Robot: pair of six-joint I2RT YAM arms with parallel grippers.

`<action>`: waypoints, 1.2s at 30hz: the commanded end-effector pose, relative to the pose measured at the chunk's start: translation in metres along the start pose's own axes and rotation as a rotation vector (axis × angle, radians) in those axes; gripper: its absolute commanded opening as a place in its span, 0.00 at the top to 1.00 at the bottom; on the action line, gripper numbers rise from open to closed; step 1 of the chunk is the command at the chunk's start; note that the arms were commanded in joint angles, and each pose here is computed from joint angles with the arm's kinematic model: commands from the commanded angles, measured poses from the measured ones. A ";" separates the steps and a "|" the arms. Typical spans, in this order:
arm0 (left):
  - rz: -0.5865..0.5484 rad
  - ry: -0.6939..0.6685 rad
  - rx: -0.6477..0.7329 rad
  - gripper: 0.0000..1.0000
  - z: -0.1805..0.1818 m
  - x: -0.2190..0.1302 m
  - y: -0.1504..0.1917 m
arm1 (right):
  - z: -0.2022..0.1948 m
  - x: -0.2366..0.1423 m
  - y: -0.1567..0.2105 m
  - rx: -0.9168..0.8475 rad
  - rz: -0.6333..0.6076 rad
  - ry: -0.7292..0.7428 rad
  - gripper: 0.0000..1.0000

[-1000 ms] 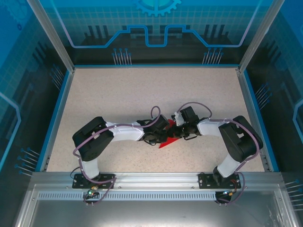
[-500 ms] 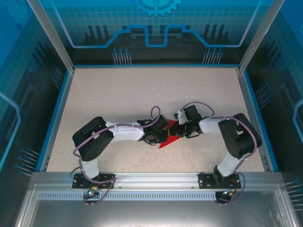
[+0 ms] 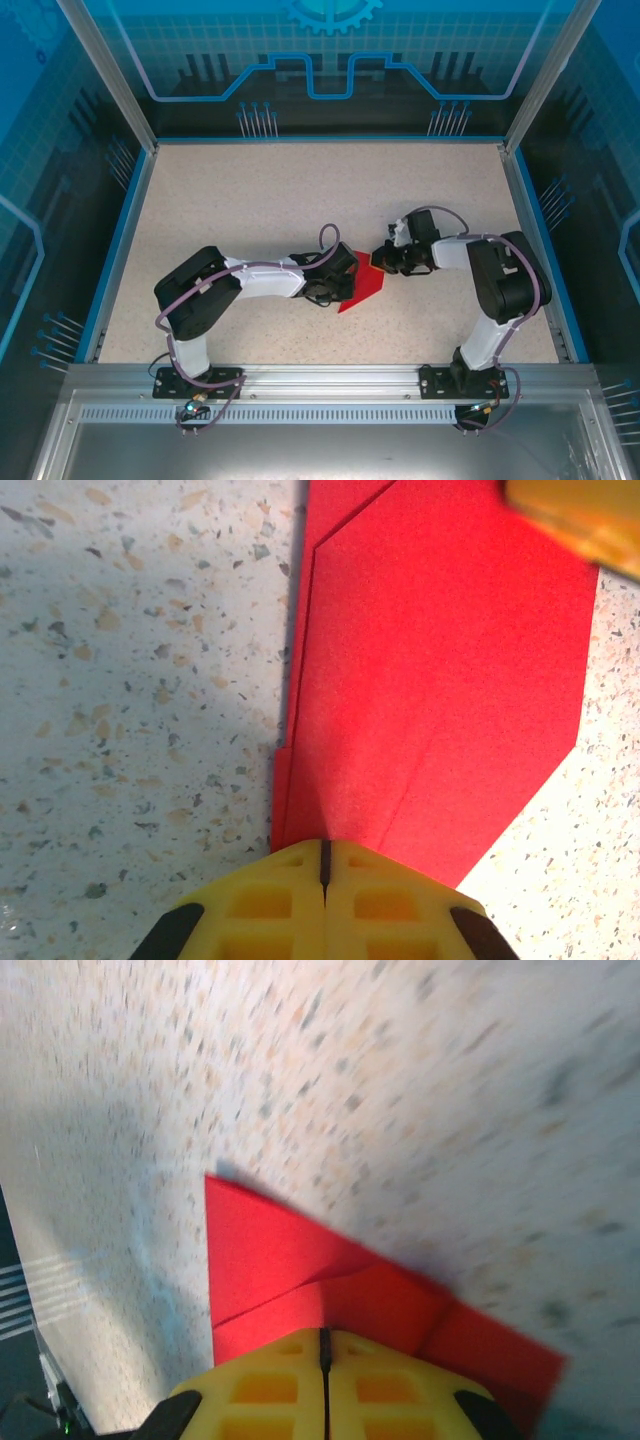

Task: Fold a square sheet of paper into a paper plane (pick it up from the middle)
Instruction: Fourth fold the wing at the center of the table.

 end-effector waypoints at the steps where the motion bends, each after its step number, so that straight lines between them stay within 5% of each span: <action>1: 0.138 -0.376 -0.027 1.00 0.071 0.020 0.029 | -0.032 -0.014 -0.027 0.065 -0.154 0.190 0.93; 14: 0.123 -0.357 -0.021 1.00 0.062 0.020 0.025 | 0.005 -0.054 -0.031 -0.026 -0.184 0.067 0.93; 25: 0.102 -0.326 -0.014 1.00 0.056 0.017 0.022 | 0.054 -0.010 0.021 -0.100 0.079 -0.092 0.95; 36: 0.086 -0.270 -0.005 1.00 0.043 0.011 0.017 | 0.039 0.020 0.034 -0.066 0.163 -0.067 0.96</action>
Point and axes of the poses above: each hand's point on the last joint's axis, 136 mm out from that joint toward the fingers, its own x axis out along the fingers, its own z axis along the line the jaws close on, y = z × x, the point moved 10 cm from there along -x, back along the fingers, and after that the axes turned 15 degrees about -x, right-handed, at the moved point
